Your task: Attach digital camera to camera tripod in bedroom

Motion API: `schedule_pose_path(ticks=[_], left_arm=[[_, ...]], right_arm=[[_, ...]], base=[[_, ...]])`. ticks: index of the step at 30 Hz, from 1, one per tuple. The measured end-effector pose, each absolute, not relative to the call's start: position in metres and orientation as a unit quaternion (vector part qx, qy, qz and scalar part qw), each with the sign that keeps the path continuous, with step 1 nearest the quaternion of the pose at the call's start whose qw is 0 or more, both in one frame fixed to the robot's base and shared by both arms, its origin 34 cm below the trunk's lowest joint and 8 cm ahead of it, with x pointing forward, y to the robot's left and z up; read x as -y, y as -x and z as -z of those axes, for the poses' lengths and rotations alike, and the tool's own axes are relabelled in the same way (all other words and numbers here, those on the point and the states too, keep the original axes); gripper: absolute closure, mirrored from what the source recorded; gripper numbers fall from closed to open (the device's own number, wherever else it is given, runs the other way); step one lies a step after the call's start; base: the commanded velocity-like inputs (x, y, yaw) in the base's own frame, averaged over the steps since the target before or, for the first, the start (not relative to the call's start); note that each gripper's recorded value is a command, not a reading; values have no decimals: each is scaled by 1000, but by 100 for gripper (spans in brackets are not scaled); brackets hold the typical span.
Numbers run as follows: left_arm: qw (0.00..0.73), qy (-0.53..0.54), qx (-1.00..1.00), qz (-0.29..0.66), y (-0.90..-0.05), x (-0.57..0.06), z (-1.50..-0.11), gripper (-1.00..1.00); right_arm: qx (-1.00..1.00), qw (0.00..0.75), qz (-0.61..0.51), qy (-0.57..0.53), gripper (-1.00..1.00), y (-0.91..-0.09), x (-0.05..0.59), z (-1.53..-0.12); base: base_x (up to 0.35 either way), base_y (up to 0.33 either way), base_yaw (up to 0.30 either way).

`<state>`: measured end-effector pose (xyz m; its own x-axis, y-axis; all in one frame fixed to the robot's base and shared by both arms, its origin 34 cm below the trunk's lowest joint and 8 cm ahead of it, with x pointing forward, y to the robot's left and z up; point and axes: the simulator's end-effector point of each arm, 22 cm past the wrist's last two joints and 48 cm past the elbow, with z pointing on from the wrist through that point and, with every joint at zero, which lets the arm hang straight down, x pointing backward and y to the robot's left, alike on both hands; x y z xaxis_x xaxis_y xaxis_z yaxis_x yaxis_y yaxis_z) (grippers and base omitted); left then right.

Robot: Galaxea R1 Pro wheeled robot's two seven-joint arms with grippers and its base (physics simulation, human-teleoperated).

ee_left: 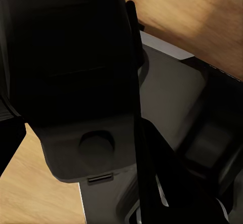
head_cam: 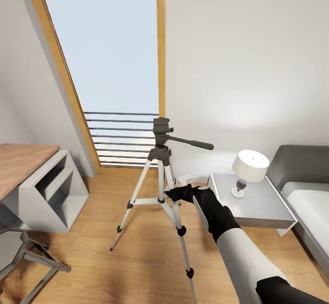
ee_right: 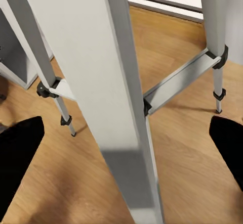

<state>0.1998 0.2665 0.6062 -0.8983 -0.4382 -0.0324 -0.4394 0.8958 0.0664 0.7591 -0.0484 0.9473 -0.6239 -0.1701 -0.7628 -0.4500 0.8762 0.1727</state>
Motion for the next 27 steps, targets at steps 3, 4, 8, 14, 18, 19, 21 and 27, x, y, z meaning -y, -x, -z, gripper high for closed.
schedule_pose_path(ticks=[3,4,8,14,18,19,21,27], left_arm=[[8,225,-974,-36,-200,-266,-606,100],[8,225,-974,-36,-200,-266,-606,100],[8,225,-974,-36,-200,-266,-606,100],[8,225,-974,-36,-200,-266,-606,100],[9,225,-974,-36,-200,-267,-606,100],[9,225,-974,-36,-200,-267,-606,100],[9,223,-974,-35,-201,-266,-606,100],[9,221,-975,-34,-201,-264,-606,100]], right_arm=[[-883,397,-177,175,100,-759,48,-948],[-883,398,-172,179,100,-759,49,-947],[-883,397,-176,177,100,-759,49,-947],[-877,411,-175,178,100,-764,49,-952],[-867,428,-177,182,100,-768,46,-958],[-867,429,-178,182,100,-768,46,-959],[-867,429,-178,182,100,-768,46,-959],[-866,430,-178,184,100,-768,45,-959]], base=[[0,0,0],[0,0,0],[0,0,0],[0,0,0],[0,0,0],[0,0,0],[0,0,0],[0,0,0]])
